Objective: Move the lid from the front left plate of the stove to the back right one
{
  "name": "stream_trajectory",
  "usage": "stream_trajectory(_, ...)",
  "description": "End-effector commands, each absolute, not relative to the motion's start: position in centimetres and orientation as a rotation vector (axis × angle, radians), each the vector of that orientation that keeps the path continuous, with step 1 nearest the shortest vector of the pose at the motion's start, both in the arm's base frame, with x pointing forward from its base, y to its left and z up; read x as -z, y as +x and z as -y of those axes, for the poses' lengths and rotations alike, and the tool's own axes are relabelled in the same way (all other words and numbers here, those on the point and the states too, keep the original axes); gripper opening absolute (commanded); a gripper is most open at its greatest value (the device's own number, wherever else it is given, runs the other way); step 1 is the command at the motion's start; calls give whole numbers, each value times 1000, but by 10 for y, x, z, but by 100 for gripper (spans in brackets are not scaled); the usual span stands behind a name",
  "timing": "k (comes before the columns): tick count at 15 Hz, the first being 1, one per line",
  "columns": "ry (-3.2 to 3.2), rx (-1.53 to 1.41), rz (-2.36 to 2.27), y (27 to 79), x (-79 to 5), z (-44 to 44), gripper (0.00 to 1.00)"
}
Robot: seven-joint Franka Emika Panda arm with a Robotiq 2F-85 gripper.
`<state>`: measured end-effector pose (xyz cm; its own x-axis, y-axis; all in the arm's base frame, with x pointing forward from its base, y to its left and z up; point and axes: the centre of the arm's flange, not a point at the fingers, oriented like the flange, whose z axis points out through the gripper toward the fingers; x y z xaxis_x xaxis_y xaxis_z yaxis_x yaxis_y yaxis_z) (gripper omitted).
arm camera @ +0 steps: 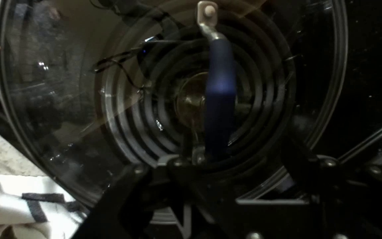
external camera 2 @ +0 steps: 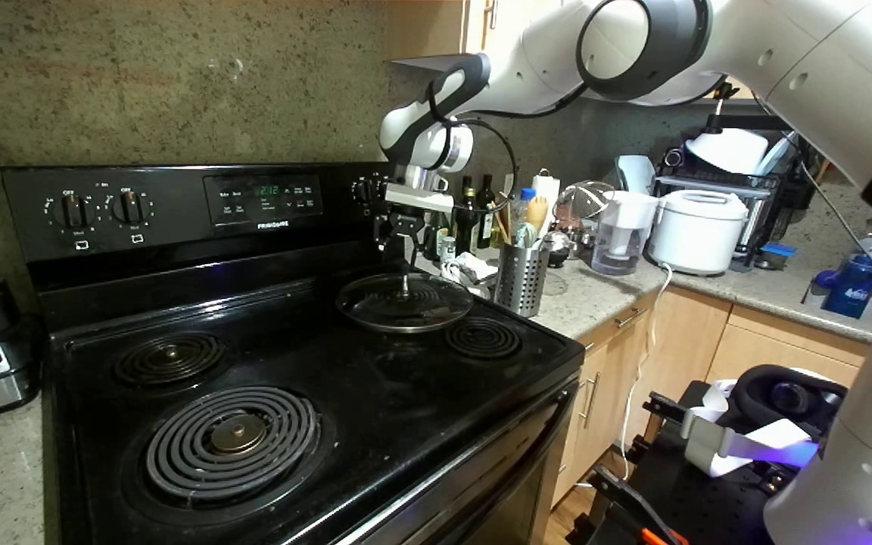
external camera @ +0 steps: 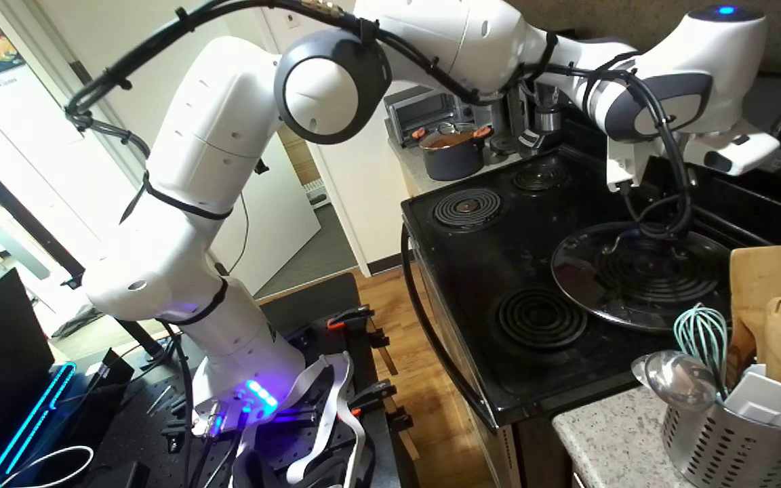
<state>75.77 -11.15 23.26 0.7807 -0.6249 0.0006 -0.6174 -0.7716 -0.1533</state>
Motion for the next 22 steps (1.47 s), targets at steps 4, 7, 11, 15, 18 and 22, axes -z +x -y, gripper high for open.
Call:
stream_trajectory(4, -2832, 111, -981, 720, -312, 96, 100)
stream_trajectory(7, -2852, 141, -926, 695, -340, 83, 100)
stream_trajectory(11, -2923, 140, -784, 648, -355, 57, 100)
stream_trajectory(15, -3003, 146, -645, 613, -360, 36, 100)
stream_trajectory(18, -3002, 122, -657, 644, -355, 36, 100)
stream_trajectory(22, -3014, 124, -619, 620, -356, 27, 100)
